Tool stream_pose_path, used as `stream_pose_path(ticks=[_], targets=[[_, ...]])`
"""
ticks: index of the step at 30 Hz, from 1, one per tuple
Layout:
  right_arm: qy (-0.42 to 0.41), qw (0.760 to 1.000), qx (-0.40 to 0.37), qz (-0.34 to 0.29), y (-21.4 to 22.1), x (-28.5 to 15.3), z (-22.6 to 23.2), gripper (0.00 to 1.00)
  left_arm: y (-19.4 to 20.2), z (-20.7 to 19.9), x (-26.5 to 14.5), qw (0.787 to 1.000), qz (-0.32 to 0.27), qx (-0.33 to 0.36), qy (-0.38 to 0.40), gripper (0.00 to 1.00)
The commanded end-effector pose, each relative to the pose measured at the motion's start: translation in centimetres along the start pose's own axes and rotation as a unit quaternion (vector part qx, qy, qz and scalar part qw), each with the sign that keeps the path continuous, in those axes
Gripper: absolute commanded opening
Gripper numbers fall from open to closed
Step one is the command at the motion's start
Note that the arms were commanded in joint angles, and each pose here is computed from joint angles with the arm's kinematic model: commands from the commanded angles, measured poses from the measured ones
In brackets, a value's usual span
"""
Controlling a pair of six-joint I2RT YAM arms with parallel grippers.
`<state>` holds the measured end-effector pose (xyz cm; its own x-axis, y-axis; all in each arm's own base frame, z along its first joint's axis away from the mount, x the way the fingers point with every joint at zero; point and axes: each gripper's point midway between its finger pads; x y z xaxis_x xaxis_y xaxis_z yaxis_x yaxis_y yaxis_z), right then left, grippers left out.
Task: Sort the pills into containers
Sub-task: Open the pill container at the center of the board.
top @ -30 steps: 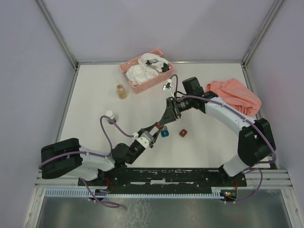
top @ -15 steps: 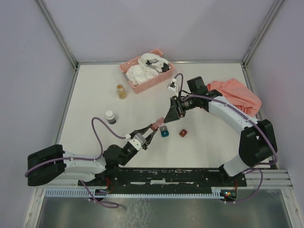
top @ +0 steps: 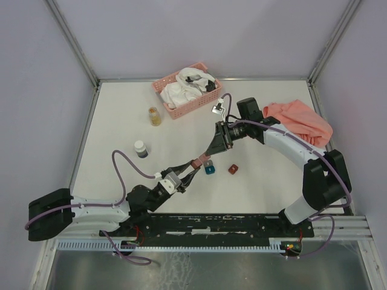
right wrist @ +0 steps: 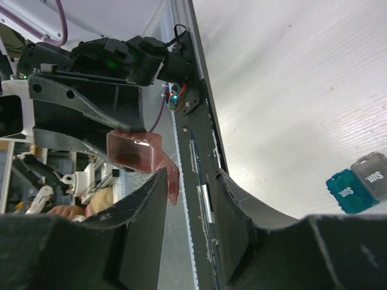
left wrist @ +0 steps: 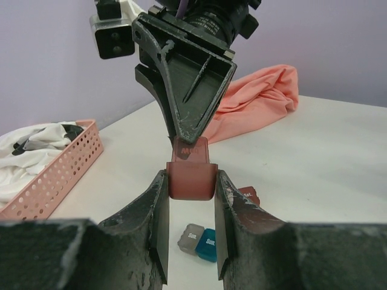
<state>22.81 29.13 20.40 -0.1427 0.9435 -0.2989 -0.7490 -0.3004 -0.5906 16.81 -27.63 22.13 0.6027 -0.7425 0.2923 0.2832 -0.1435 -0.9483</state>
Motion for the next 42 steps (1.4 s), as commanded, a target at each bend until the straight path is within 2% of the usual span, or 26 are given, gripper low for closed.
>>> stream_pose_path(ticks=[1,3,8,13,16,20,23,26,37,40,42], targets=[[-0.053,0.998,0.022,-0.007,-0.8,0.5,1.1,0.43,-1.5,-0.3,-0.1,0.999,-0.028,-0.028,0.011,0.03],[-0.058,0.998,0.027,-0.008,-0.8,0.6,1.3,0.40,-1.8,-0.3,-0.1,0.999,-0.033,-0.029,0.011,0.03],[-0.069,0.997,0.035,-0.010,-1.0,0.5,1.8,0.22,-2.2,0.0,-0.3,0.999,-0.041,-0.027,0.008,0.03],[-0.081,0.996,0.039,-0.012,-1.3,0.4,2.5,0.15,-2.3,0.1,-0.5,0.999,-0.041,-0.024,0.006,0.03],[-0.087,0.995,0.036,-0.015,-1.5,0.3,2.8,0.16,-2.3,0.3,-0.6,0.999,-0.041,-0.024,0.003,0.03],[-0.092,0.995,0.041,-0.013,-1.4,0.2,3.0,0.39,-2.5,0.4,-0.6,0.999,-0.044,-0.024,0.002,0.03],[-0.093,0.995,0.045,-0.011,-1.3,0.3,3.0,0.43,-2.8,0.4,-0.6,0.999,-0.049,-0.023,0.002,0.03],[-0.094,0.994,0.045,-0.010,-1.3,0.3,3.0,0.43,-3.1,0.5,-0.6,0.998,-0.053,-0.023,0.001,0.03],[-0.113,0.992,0.054,0.005,-0.9,1.1,4.0,0.32,-3.6,0.7,-0.3,0.998,-0.059,-0.012,-0.004,0.03],[-0.118,0.992,0.049,0.004,-1.1,1.0,4.5,0.28,-3.4,0.9,-0.3,0.998,-0.056,-0.009,-0.007,0.03],[-0.120,0.992,0.044,0.003,-1.1,0.9,4.8,0.21,-3.3,0.9,-0.3,0.999,-0.054,-0.007,-0.008,0.03]])
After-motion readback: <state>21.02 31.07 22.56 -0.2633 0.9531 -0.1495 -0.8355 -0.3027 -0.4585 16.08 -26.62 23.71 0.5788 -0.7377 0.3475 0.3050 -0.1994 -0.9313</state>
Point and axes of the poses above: each gripper's point midway between its finger pads, its own x axis out along the fingers, its own z axis along the line the jaws close on, y = z × x, and after that the axes turned 3 degrees about -x, right-handed
